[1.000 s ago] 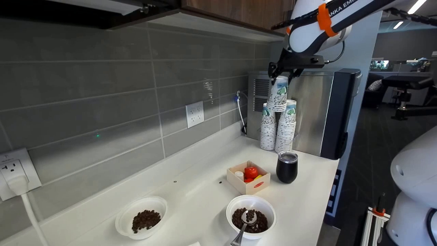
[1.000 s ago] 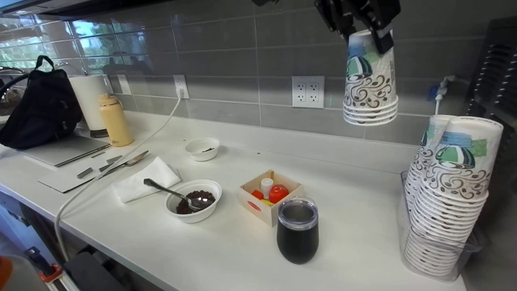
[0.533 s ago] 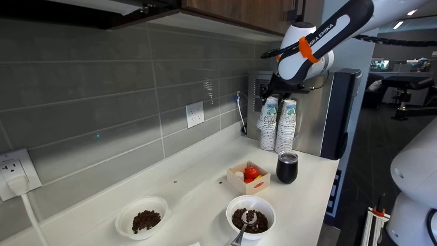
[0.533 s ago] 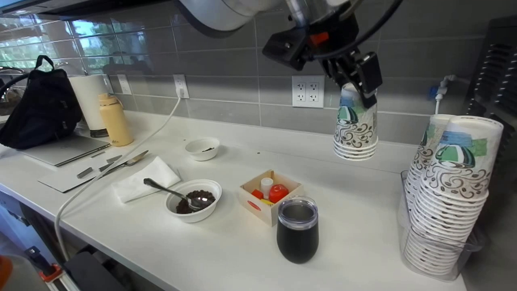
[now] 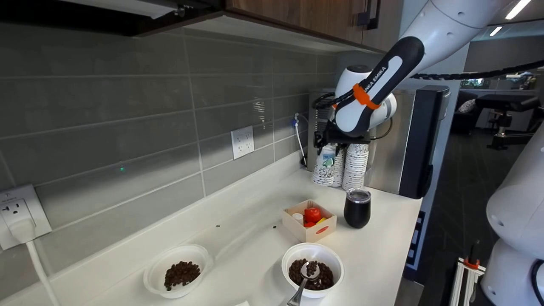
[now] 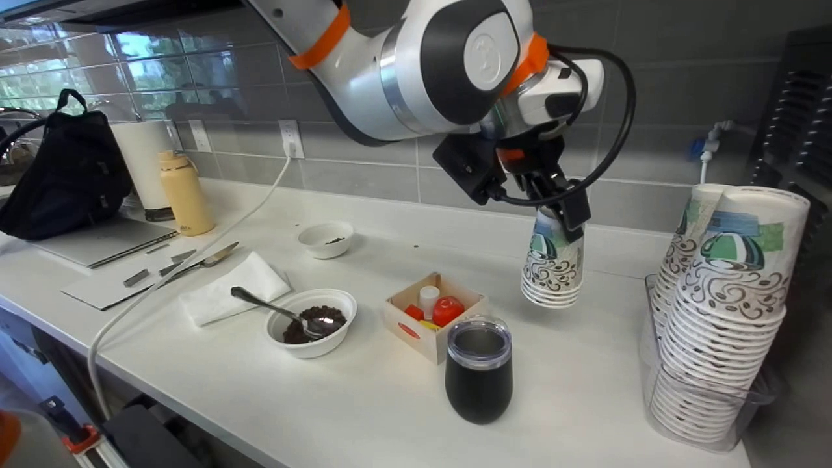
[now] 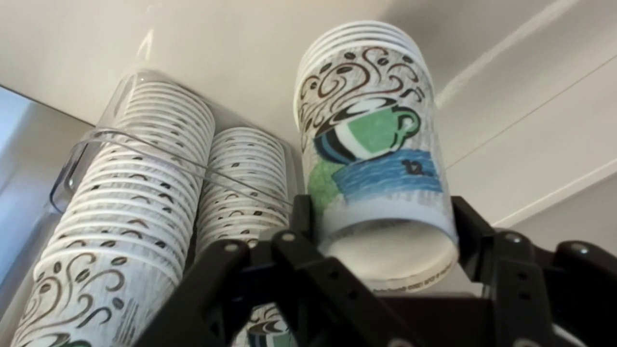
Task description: Remove a cup from the stack and put it on the table
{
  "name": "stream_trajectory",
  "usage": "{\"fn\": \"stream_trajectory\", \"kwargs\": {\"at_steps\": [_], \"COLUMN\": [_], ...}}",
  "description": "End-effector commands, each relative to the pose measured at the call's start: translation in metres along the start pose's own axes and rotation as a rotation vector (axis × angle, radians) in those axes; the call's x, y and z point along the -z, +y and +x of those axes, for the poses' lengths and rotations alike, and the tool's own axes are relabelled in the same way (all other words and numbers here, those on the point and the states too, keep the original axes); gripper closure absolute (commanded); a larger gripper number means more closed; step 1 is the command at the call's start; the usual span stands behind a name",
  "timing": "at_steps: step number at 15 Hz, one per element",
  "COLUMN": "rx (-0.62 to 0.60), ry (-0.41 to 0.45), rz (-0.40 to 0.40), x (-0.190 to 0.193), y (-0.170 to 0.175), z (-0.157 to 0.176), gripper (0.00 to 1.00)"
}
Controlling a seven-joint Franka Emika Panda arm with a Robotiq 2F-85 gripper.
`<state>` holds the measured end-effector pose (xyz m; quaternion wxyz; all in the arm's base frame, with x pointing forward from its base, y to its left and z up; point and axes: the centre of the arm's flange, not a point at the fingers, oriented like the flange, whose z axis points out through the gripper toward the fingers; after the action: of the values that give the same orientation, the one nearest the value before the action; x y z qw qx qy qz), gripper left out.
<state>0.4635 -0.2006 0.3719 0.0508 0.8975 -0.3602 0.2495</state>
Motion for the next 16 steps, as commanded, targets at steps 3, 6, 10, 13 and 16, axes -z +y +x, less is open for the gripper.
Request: {"fn": "stream_trajectory", "kwargs": {"at_steps": [3,6,10,13,16], "rx": [0.009,0.009,0.005,-0.002,-0.013], "ry": [0.021,0.001,-0.036,-0.033,-0.014], "rz": [-0.043,-0.077,-0.107,-0.112,-0.102], "x": [-0.036,-0.05,-0.064,-0.061,-0.048], "y": [-0.025,-0.026,-0.023,-0.021,-0.019], "z": [-0.015,-0.023,-0.036,-0.037,-0.027], "gripper": [0.56,0.56,0.46,0.01,0.0]}}
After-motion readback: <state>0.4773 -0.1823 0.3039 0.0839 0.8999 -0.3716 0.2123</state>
